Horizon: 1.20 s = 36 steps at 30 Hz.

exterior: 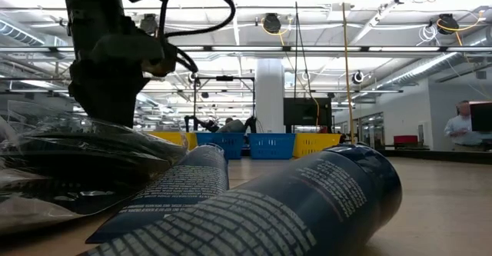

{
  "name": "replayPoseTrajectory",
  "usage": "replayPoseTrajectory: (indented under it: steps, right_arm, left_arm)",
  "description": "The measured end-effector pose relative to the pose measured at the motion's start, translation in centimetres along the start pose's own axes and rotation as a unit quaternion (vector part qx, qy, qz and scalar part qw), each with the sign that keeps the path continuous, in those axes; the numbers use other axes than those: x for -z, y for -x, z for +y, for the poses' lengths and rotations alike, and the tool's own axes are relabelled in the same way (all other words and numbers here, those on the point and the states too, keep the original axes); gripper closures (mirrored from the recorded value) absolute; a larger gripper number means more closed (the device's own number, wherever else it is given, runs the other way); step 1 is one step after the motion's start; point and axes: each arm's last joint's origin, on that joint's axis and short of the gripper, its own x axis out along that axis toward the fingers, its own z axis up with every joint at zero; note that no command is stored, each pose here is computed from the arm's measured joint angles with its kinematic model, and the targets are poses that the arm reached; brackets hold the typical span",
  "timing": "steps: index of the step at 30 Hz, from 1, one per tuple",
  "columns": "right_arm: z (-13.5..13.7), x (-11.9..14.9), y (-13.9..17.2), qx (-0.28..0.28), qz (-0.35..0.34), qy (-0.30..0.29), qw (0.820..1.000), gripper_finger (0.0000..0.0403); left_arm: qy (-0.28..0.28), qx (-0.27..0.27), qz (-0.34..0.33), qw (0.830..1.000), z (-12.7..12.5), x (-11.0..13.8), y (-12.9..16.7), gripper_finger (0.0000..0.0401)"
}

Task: Pick & Place Travel size toiletries
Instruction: Put the white toothpaste into the right yellow bin

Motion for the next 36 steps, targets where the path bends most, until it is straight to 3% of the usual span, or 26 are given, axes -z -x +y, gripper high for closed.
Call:
replayPoseTrajectory:
  steps: [19, 31, 36]
  right_arm:
    - [0.0, 0.0, 0.0, 0.0, 0.0, 0.0, 1.0, 0.0094]
    - [0.0, 0.0, 0.0, 0.0, 0.0, 0.0, 1.0, 0.0094]
    - [0.0, 0.0, 0.0, 0.0, 0.0, 0.0, 1.0, 0.0094]
  left_arm:
    - [-0.007, -0.021, 0.034, 0.999, -0.2, 0.2, -2.4, 0.0267]
    - [-0.015, -0.02, 0.034, 0.999, -0.2, 0.1, -2.4, 0.0352]
    - [-0.015, -0.02, 0.034, 0.999, -0.2, 0.1, -2.3, 0.0356]
